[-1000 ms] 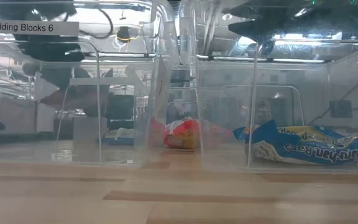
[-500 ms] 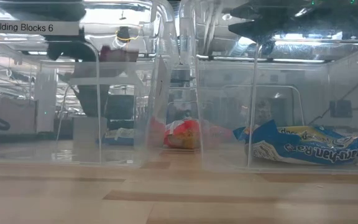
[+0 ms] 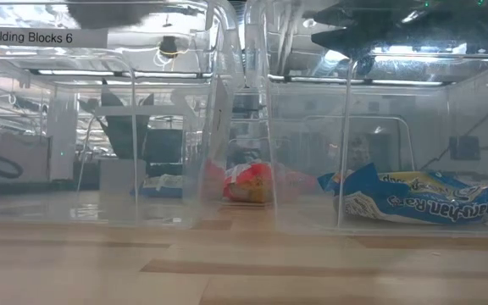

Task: Sort Maruchan noodles
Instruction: Put the red noodle pack into the bottom left transparent bin

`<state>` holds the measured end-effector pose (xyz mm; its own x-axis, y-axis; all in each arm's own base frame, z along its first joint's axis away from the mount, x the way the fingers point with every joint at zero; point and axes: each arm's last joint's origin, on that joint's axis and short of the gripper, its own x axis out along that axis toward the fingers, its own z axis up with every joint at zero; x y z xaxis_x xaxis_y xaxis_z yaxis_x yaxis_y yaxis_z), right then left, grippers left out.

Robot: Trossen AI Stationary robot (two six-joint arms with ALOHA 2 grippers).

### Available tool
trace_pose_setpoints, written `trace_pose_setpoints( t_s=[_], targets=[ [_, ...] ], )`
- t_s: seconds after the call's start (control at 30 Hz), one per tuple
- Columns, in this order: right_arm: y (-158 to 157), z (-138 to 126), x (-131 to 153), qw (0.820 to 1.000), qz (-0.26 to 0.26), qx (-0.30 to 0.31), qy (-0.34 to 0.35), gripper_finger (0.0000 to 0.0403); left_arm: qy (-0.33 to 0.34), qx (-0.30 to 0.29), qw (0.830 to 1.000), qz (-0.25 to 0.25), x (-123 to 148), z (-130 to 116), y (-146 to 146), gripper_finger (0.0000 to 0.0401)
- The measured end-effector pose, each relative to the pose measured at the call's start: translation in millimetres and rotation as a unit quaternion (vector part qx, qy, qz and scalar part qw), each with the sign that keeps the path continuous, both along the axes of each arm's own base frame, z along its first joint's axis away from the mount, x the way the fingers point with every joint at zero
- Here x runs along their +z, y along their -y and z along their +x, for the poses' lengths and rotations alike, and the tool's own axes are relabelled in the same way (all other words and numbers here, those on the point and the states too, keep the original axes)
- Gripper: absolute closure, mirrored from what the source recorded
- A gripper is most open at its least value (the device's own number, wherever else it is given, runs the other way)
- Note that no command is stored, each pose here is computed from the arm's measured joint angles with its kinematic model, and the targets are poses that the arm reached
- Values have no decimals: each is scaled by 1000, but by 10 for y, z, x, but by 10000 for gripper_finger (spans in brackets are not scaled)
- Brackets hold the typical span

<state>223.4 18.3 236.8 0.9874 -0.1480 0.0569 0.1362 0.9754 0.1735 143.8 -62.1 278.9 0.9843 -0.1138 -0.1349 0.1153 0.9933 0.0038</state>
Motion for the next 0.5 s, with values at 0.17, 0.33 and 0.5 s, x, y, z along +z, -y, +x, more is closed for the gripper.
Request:
trace_pose_setpoints(
  t_s=[0.17, 0.33, 0.5],
  targets=[
    [0, 0, 0, 1000, 0, 0, 0, 184, -22, -75, 997, 8, -48, -63, 153, 398],
    [0, 0, 0, 1000, 3, 0, 0, 184, -18, -40, 999, 14, -44, -73, 153, 385],
    [0, 0, 0, 1000, 3, 0, 0, 184, -21, -19, 1000, 10, -51, -72, 140, 364]
  ],
)
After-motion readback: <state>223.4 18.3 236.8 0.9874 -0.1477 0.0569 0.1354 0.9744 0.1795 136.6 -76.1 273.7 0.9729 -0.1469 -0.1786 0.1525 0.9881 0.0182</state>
